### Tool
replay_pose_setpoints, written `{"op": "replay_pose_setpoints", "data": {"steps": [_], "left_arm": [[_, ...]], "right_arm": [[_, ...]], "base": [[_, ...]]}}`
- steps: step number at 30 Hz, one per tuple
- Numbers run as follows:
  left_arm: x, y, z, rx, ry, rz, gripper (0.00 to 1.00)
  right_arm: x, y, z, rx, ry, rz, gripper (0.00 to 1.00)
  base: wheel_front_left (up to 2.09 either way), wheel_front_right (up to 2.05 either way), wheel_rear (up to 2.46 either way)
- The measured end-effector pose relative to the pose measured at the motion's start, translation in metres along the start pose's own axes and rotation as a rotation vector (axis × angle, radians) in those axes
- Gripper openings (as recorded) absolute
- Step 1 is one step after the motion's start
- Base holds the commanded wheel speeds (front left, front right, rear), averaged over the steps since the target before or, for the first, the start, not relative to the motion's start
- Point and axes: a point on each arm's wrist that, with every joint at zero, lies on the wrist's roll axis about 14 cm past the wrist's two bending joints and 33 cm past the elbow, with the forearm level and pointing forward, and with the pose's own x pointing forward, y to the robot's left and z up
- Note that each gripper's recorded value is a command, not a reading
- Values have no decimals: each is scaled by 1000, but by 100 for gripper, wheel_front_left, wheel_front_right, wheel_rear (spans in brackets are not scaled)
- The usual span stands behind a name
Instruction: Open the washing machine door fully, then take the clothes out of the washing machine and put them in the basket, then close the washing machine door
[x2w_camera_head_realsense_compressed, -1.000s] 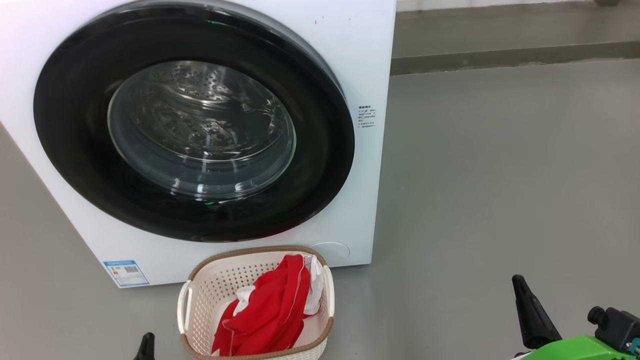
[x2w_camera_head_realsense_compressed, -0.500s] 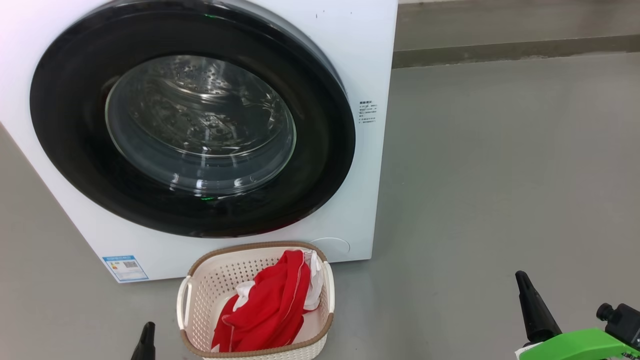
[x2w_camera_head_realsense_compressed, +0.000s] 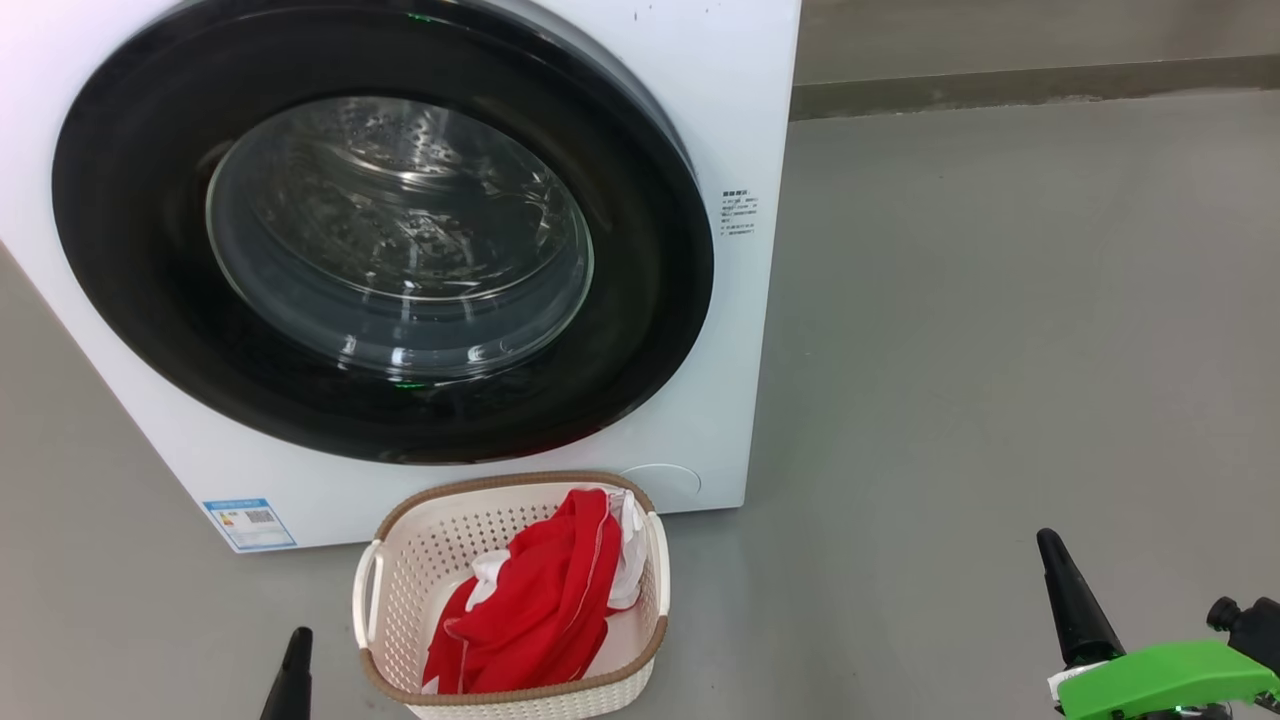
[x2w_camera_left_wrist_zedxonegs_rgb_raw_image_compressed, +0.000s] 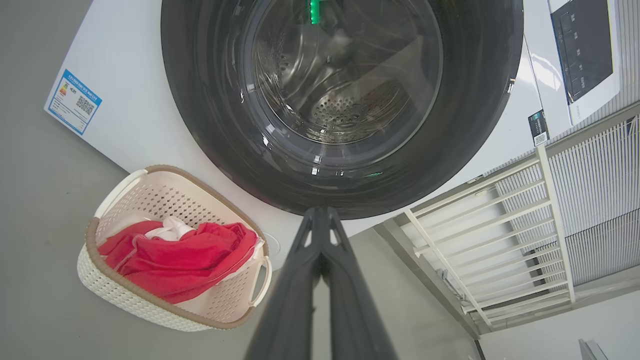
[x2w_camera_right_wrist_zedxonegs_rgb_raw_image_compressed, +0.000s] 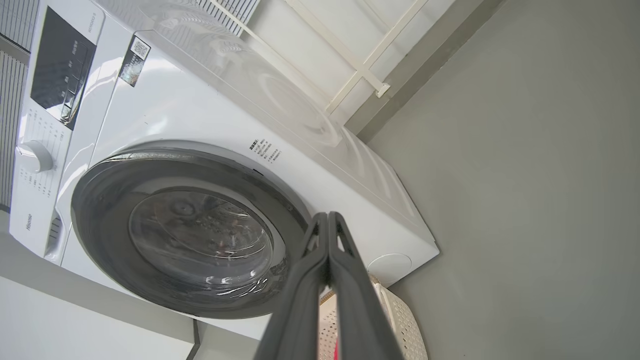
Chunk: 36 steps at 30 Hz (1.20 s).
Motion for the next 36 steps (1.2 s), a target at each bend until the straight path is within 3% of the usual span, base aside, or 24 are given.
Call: {"op": "replay_pose_setpoints", "data": {"steps": [36], "left_arm": [[24,-12,-4,-380,45,-22,0]], "right_arm": [[21,5,3,381,24,8,0]], "base": [[0,0,0]]}}
